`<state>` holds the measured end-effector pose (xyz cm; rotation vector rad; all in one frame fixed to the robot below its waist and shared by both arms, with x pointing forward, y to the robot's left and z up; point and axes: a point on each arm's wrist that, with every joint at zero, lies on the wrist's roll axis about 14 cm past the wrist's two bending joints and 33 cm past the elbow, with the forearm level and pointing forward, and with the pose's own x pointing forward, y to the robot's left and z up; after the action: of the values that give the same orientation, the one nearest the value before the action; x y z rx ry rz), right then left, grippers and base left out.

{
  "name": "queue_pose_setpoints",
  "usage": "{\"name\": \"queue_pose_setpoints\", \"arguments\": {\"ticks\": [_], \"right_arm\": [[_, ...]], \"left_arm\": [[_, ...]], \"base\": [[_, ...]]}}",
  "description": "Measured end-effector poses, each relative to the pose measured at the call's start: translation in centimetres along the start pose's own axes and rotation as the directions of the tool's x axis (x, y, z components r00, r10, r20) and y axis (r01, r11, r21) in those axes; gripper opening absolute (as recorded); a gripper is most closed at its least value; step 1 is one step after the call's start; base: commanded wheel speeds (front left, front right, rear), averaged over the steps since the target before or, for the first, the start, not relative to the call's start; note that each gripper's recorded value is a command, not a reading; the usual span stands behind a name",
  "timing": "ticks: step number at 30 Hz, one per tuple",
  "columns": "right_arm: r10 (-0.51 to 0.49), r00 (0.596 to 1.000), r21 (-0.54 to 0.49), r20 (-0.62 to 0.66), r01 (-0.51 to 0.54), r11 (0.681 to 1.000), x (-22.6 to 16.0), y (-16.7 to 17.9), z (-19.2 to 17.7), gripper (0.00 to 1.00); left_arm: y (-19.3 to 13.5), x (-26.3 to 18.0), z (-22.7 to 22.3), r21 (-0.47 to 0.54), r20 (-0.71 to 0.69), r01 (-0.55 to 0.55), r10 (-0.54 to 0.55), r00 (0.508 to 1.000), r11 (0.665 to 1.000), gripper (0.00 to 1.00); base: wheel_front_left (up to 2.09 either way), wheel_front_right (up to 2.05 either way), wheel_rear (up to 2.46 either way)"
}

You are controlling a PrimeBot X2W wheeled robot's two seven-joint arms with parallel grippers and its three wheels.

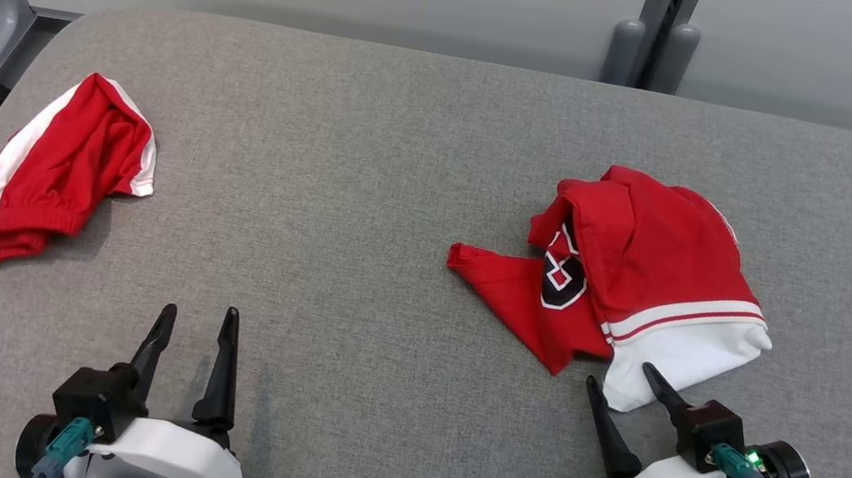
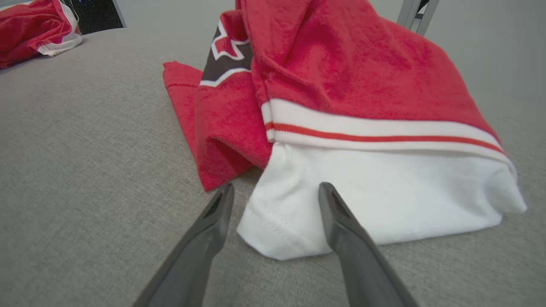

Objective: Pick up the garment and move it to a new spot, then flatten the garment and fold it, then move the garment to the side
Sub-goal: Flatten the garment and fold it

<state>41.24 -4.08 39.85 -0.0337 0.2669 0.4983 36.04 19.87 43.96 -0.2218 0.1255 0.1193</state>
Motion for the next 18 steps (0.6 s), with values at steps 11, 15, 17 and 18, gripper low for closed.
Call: {"name": "queue_pose_setpoints", "arguments": {"ticks": [11, 15, 17, 18], "right_arm": [[-0.053, 0.998, -0.026, -0.029, 0.052, 0.998, -0.2, -2.0, -0.9, 0.00], [-0.090, 0.996, -0.005, -0.004, 0.090, 0.996, -0.3, -3.2, -0.2, 0.00], [-0.124, 0.992, 0.008, 0.035, 0.124, 0.992, -0.3, -4.2, 1.1, 0.00], [-0.145, 0.988, 0.013, 0.056, 0.145, 0.989, -0.4, -4.9, 1.7, 0.00]], "left_arm": [[-1.6, 1.0, -0.3, -0.010, -0.010, 0.045, -0.045, 0.999, 0.999, 1.00], [-1.9, 1.3, -0.2, -0.011, -0.009, 0.053, -0.053, 0.999, 0.999, 1.00], [-1.9, 1.3, -0.1, -0.011, -0.005, 0.053, -0.053, 0.999, 0.999, 1.00], [-1.9, 1.4, 0.0, -0.012, -0.002, 0.054, -0.054, 0.999, 0.998, 1.00]], "base": [[0.00, 0.00, 0.00], [0.00, 0.00, 0.00], [0.00, 0.00, 0.00], [0.00, 0.00, 0.00]]}}
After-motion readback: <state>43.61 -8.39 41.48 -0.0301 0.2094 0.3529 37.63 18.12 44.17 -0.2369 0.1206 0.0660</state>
